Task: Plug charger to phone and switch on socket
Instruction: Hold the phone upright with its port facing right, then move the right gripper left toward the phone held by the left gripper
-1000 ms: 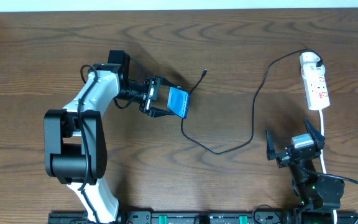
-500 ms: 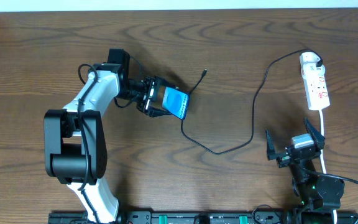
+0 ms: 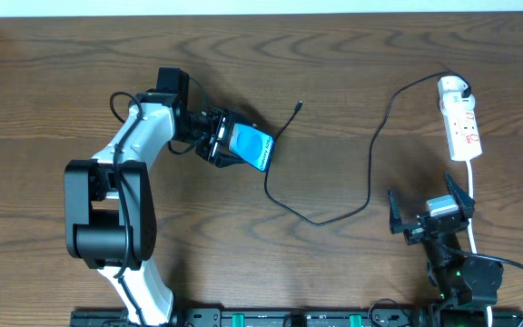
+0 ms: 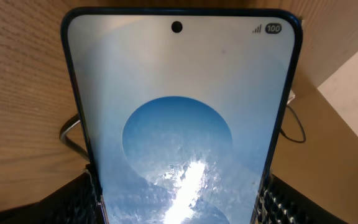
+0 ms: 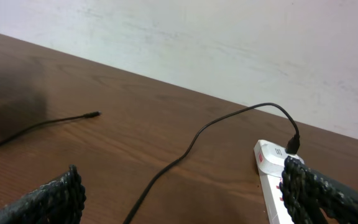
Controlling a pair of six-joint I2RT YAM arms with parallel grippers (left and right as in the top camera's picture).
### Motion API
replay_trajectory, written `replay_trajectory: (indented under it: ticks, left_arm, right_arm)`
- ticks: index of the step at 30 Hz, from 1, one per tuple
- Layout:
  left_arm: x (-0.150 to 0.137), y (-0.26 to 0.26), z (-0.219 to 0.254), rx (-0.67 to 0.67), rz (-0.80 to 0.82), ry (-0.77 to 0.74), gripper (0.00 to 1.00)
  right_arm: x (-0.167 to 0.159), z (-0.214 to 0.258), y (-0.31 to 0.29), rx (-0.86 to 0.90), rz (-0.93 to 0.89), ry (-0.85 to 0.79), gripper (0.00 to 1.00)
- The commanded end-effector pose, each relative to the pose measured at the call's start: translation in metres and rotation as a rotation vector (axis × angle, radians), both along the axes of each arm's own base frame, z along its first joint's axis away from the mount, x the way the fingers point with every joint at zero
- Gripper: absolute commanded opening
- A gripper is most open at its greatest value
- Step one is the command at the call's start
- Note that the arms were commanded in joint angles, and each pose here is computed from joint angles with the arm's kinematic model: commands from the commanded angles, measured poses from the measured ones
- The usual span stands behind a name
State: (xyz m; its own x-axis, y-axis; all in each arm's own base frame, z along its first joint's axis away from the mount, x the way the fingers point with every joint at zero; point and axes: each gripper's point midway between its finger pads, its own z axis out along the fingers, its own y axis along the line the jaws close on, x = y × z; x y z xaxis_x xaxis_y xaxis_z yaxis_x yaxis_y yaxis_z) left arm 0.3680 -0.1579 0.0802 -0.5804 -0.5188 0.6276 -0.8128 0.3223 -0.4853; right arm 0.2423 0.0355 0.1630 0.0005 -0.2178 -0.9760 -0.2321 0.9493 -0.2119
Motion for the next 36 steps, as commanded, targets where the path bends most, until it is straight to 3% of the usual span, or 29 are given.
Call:
replay_trajectory:
  ticks: [1, 8, 14, 24, 36]
  left_arm:
    - [0.003, 0.000, 0.016, -0.018, 0.015, -0.031, 0.61]
    - [0.011, 0.000, 0.018, -0.022, 0.025, -0.058, 0.60]
    - [0.014, -0.001, 0.019, -0.027, 0.033, -0.065, 0.60]
    - [0.017, -0.001, 0.021, -0.034, 0.035, -0.082, 0.60]
    - [0.035, -0.005, 0.032, -0.083, 0.081, -0.118, 0.60]
  right_arm:
    - [0.000, -0.001, 0.002, 0.006, 0.006, 0.003, 0.99]
    - [-0.001, 0.003, 0.006, 0.010, 0.034, -0.011, 0.99]
    - [-0.007, 0.032, 0.023, 0.162, 0.140, -0.084, 0.99]
    - [0.001, 0.053, 0.039, 0.198, 0.238, 0.025, 0.99]
    - [0.054, 0.103, 0.078, 0.352, 0.585, 0.304, 0.99]
